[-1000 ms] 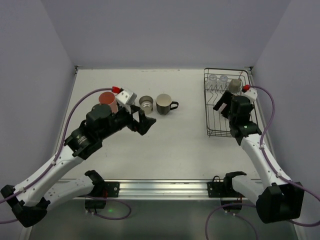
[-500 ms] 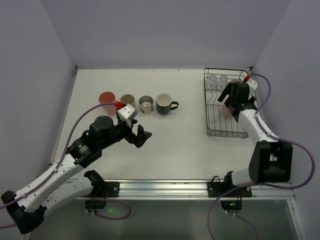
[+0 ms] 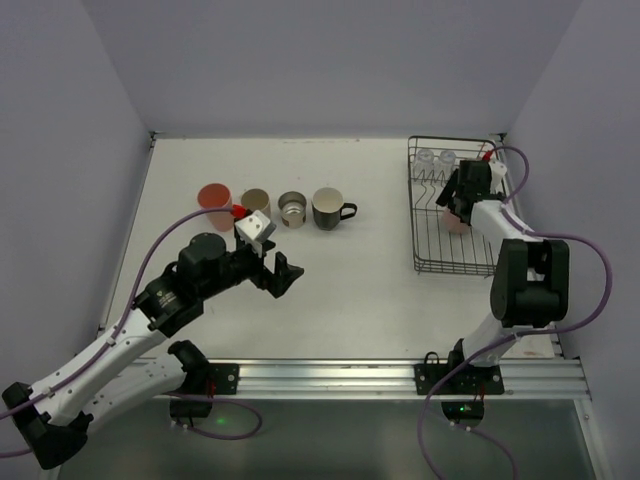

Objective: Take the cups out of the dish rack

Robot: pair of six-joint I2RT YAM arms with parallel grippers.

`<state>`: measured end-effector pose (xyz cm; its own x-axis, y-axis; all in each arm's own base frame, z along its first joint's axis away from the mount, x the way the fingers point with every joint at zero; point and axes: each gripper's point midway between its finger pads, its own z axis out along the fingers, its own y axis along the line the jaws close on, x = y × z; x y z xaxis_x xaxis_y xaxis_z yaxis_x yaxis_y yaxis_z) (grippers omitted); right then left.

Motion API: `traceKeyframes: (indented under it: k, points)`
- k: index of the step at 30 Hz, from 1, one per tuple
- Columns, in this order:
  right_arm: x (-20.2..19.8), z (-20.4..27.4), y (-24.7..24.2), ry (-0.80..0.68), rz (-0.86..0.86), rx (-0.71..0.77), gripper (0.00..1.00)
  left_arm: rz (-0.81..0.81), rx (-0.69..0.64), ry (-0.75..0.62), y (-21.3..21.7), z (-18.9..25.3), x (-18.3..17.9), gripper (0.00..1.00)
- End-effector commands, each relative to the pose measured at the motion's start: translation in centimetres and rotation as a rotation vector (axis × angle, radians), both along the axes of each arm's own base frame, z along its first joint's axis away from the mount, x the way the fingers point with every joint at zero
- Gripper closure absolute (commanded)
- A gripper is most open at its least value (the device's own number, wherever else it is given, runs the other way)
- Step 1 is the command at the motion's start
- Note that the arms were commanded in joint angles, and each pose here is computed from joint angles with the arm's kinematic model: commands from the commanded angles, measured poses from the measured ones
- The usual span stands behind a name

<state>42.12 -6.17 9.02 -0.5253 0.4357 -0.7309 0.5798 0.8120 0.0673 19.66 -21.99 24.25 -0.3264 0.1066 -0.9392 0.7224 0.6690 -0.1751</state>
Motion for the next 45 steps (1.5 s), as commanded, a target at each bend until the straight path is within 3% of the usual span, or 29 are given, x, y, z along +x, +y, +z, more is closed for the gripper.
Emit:
traceKeyframes:
  k: [1, 2, 5, 7, 18, 21, 28, 33, 38, 45]
  points:
    - [1.3, 1.6, -0.8, -0.036, -0.014, -0.029, 0.10, -0.009, -0.011, -0.026, -0.2, 0.5, 0.3, 0.00]
    - [1.2, 2.0, -0.8, -0.047, -0.019, -0.030, 0.23, -0.010, -0.014, -0.027, -0.3, 0.6, 0.3, 0.00]
    - [0.6, 4.3, -0.8, -0.119, -0.023, -0.039, 0.44, -0.018, -0.029, -0.023, -0.6, 0.9, 0.3, 0.00]
    - [0.0, 5.4, -0.4, -0.159, -0.013, -0.038, 0.48, -0.025, -0.043, -0.019, -0.8, 1.2, 0.2, 0.00]
    - [-4.6, 13.5, 5.1, -0.461, 0.128, 0.043, 0.52, -0.127, -0.197, 0.056, -3.5, 3.3, -1.1, 0.03]
    - [-6.4, 16.3, 8.4, -0.580, 0.253, 0.148, 0.53, -0.176, -0.275, 0.089, -4.9, 3.8, -1.5, 0.05]
    - [-12.0, 21.6, 19.9, -0.757, 0.714, 0.612, 0.53, -0.267, -0.489, 0.140, -8.5, 4.7, -0.9, 0.14]
    - [-16.7, 22.3, 26.2, -0.721, 0.961, 0.919, 0.54, -0.330, -0.554, 0.222, -10.4, 3.5, -0.9, 0.18]
    - [-19.0, 22.6, 28.8, -0.707, 1.066, 1.028, 0.53, -0.356, -0.628, 0.238, -11.2, 4.2, -0.8, 0.21]
    - [-20.3, 21.6, 31.1, -0.645, 1.133, 1.144, 0.53, -0.357, -0.662, 0.257, -11.7, 4.0, -0.8, 0.34]
